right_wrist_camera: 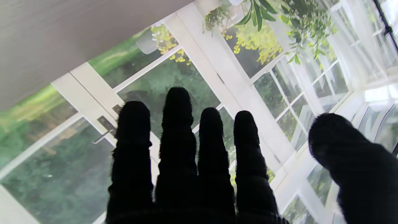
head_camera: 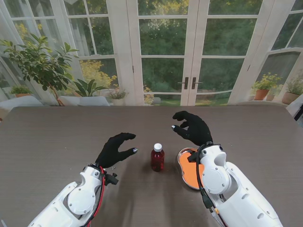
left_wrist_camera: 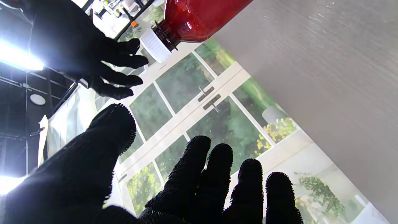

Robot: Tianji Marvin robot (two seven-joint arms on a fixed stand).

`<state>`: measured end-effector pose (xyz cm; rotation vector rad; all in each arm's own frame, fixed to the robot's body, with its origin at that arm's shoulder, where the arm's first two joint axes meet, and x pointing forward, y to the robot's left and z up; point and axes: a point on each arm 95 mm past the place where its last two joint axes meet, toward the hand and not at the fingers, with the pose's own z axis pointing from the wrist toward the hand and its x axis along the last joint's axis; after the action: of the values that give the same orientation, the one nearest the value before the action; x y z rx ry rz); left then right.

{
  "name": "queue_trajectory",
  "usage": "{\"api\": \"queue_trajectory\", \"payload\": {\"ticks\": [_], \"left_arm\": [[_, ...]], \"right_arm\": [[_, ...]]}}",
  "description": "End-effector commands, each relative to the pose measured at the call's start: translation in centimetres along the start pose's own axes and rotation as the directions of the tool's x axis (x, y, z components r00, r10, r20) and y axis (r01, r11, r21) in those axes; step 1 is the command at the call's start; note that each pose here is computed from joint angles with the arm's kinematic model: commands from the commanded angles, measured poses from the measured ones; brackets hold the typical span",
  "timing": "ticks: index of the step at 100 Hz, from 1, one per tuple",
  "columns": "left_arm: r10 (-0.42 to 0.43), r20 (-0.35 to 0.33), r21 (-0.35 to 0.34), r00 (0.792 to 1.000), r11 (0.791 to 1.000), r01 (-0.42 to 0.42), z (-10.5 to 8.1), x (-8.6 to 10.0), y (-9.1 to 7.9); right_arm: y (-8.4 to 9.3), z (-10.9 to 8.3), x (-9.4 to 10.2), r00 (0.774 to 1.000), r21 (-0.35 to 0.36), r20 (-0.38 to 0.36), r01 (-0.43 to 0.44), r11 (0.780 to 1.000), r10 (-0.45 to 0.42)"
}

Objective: Collect the cotton balls from the tray into a sample bottle

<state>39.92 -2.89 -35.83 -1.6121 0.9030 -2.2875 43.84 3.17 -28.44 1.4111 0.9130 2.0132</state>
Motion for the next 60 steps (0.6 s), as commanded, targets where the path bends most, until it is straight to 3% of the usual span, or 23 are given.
{"api": "queue_trajectory", "payload": {"ticks": [1, 33, 60], "left_arm": [[-0.009, -0.011, -0.012, 1.0, 1.0, 0.009, 0.2, 0.4, 0.2], [-0.013, -0.019, 0.006, 1.0, 1.0, 0.013, 0.3, 0.6, -0.1], [-0.009, -0.028, 0.019, 1.0, 1.0, 0.01, 0.3, 0.6, -0.3]], "right_arm": [[-1.0, -0.8, -1.0, 0.999, 0.026, 0.039, -0.039, 0.999, 0.038], [-1.6, -2.1, -3.2, 0.987, -0.008, 0.126, -0.097, 0.995, 0.097], [-1.7, -2.6, -3.9, 0.985, 0.006, 0.144, -0.098, 0.995, 0.096]]}}
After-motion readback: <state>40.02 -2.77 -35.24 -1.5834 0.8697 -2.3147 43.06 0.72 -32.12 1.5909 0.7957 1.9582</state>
